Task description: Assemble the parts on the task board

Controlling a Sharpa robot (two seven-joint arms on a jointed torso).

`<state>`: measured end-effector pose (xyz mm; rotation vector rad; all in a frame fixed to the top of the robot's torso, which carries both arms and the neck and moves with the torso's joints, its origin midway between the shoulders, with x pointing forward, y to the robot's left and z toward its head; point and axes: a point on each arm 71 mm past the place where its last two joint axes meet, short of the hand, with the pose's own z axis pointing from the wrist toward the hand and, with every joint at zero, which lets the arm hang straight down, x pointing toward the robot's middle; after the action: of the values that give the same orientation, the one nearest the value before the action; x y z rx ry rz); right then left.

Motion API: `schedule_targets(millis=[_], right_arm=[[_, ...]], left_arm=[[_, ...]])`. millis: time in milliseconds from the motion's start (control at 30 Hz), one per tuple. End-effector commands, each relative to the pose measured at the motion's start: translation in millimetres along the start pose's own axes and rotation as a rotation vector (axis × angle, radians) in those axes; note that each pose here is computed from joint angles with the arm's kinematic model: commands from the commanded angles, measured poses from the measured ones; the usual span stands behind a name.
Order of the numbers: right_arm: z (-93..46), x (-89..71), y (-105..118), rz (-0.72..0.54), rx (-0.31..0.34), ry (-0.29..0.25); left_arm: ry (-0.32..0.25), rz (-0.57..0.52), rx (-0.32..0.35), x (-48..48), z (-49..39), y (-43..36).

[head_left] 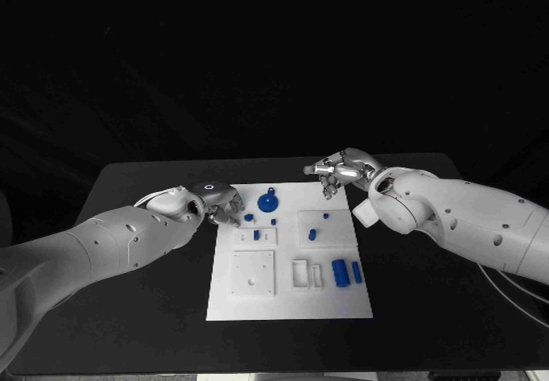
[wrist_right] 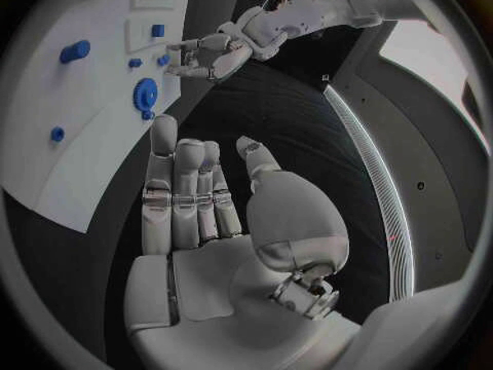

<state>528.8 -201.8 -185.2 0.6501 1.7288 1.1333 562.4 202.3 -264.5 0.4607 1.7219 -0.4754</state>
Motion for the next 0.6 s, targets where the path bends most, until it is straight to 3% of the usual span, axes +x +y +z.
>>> schedule_targets(millis=[33, 333, 600], right_arm=[[-0.1, 1.6, 0.7, -0.006, -0.008, 0.014], [-0.5, 1.3, 0.4, -0.006, -0.008, 0.013], [-0.6, 1.4, 0.4, -0.006, -0.008, 0.013]], left_arm=[[0.071, 0.018, -0.026, 11.5, -2.2, 1.0], [0.084, 0.022, -0.028, 12.5, -3.1, 1.3], [0.015, -0.011, -0.026, 7.7, -2.1, -1.4]])
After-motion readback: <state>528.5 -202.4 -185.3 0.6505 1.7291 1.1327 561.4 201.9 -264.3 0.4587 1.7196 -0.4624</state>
